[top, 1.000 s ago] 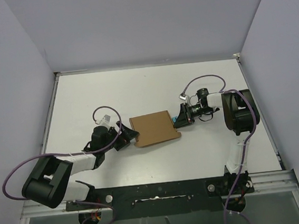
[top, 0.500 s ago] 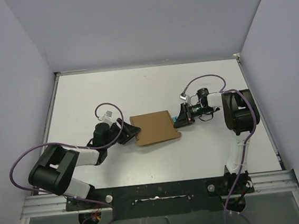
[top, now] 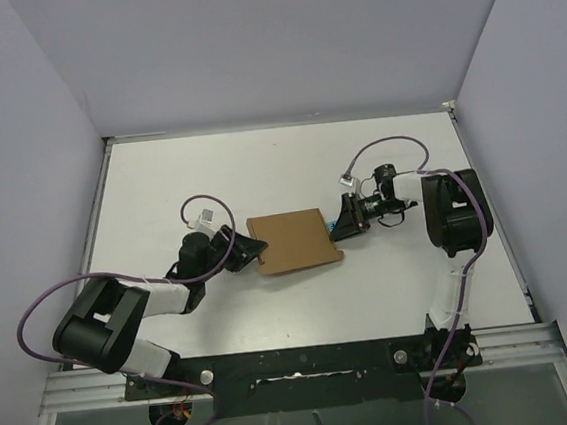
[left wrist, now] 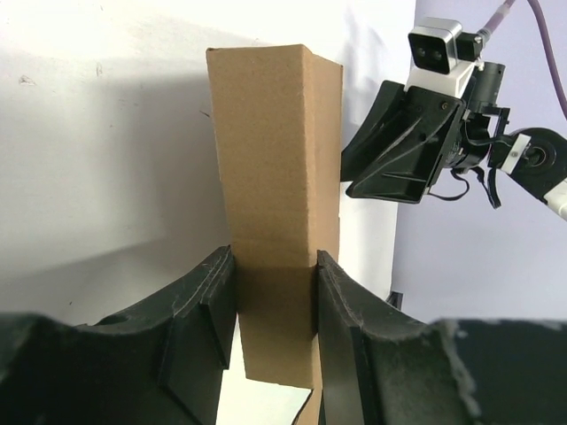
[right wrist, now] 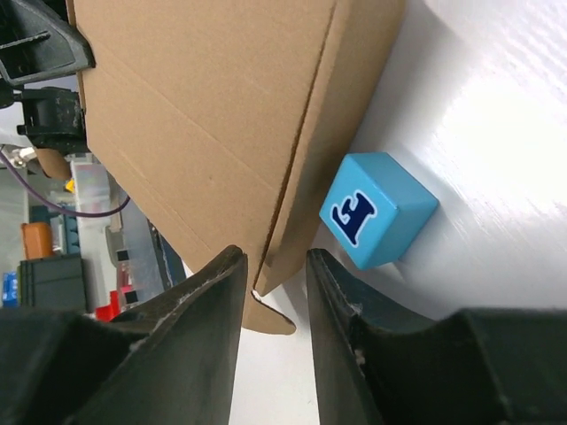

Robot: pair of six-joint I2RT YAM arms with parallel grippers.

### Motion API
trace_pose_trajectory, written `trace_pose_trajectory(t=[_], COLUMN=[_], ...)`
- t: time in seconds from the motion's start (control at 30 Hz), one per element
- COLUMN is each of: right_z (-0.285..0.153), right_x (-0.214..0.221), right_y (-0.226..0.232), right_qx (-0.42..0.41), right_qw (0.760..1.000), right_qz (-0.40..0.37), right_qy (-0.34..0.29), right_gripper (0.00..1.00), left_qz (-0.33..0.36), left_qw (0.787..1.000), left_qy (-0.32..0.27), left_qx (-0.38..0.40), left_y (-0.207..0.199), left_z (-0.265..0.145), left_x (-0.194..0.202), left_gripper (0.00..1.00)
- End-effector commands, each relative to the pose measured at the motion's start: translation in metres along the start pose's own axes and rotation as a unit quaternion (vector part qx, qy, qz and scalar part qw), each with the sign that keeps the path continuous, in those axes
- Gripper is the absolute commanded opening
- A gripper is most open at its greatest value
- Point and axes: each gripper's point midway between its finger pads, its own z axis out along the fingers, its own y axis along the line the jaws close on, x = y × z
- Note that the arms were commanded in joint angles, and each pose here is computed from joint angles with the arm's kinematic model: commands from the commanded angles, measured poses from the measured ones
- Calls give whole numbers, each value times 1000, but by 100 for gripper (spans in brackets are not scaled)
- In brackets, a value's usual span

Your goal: Fold the paper box

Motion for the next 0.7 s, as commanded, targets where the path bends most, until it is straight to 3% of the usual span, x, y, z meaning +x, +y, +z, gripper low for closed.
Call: trace_pose_trajectory(t=[0.0, 0.23, 0.37, 0.43, 0.53, 0.6, 0.67], right_z=[-24, -55, -60, -55, -34, -23, -16], right_x=[-28, -41, -45, -46, -40, -33, -26], right_y=[35, 85, 119, 137, 164, 180, 188], right_qx=[-11, 10, 58, 86, 121, 121, 114], right_qw=[995, 971, 925, 881, 793, 731, 690], right_qz=[-93, -229, -370, -460, -595, -669, -712], right_qy=[-32, -63, -67, -63, -53, -60, -66], right_gripper=[36, 47, 64, 77, 99, 98, 98], left_qz=[11, -32, -80, -106, -146, -163, -187], left_qw=[998, 997, 994, 991, 983, 979, 973], left_qy=[-43, -67, -70, -69, -61, -54, -48], left_qx=[45, 16, -22, -46, -89, -109, -125], left_y=[-36, -42, -40, -38, -37, -40, -43], left_z=[-10, -33, -46, -52, -59, -62, -64], left_x=[-20, -31, -32, -31, -28, -28, -27], left_gripper=[26, 26, 26, 26, 26, 26, 26])
